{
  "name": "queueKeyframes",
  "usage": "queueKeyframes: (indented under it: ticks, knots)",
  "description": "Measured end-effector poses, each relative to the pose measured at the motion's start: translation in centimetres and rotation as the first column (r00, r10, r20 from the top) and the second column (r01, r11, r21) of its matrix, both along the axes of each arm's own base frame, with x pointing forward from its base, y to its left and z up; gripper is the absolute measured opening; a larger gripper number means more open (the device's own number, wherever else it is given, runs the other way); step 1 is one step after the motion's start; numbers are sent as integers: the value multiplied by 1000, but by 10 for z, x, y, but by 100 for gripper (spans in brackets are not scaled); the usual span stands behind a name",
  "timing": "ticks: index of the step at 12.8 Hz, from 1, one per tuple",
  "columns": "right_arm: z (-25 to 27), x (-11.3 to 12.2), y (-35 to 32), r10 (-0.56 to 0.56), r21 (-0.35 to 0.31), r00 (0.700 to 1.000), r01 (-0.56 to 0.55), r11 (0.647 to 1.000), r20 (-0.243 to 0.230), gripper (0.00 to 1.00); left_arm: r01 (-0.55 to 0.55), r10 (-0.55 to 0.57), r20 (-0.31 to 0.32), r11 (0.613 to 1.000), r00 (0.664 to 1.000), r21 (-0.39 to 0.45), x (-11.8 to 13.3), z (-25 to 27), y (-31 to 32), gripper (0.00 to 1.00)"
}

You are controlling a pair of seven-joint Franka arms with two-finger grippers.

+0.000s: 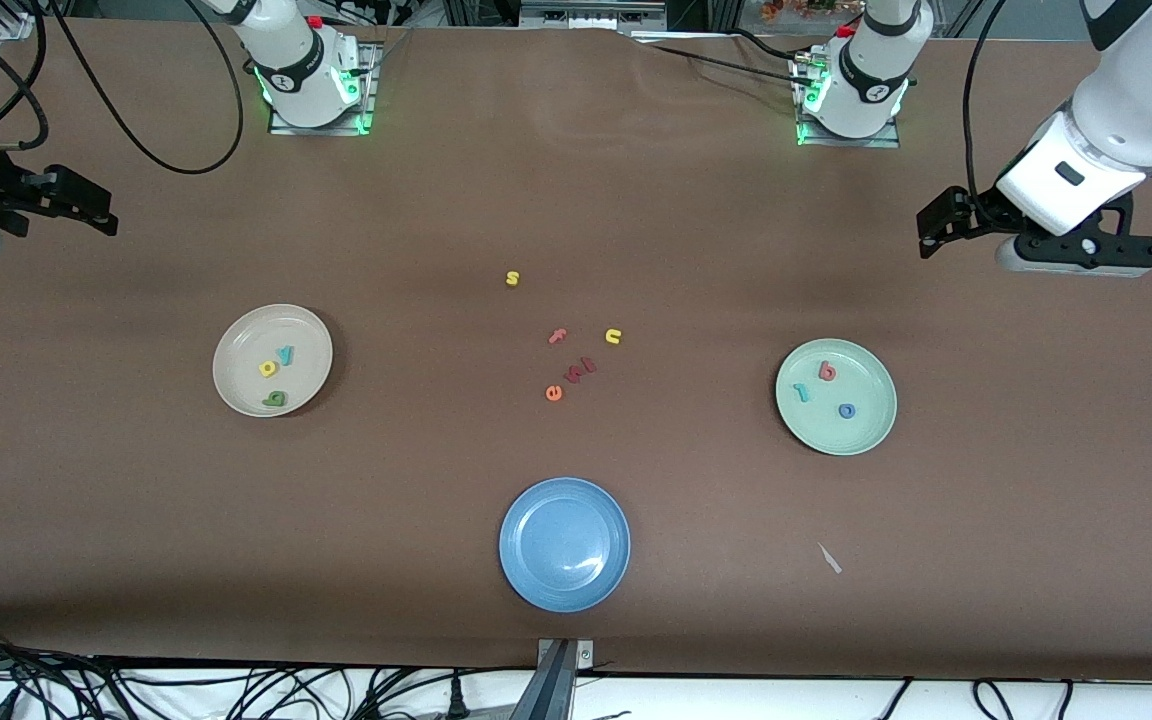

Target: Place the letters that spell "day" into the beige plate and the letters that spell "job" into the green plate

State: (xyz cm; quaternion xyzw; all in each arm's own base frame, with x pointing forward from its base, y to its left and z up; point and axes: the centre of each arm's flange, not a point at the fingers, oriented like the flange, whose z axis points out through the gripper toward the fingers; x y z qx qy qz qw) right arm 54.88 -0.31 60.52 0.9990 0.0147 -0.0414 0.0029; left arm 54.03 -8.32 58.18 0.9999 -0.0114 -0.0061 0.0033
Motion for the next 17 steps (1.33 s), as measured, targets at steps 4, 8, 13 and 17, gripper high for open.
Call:
queueKeyframes:
  ticks: [4,8,13,17]
  knots:
    - [-1,0,2,2,6,1000,-2,1000,-5,100,4,-4,6,1000,1000,-6,9,1,45,100]
    - [-6,2,6,8,6,1000,-8,1000,-15,100,45,-45,-6,999,999,-9,15,-6,56,100]
    - [-8,3,6,8,5,1000,-8,1000,-18,100,66,-66,-3,997,998,45,17,-5,58,100]
    - [-10,4,3,-7,3,1000,7,1000,-22,100,66,-66,0,997,998,45,18,-3,58,100]
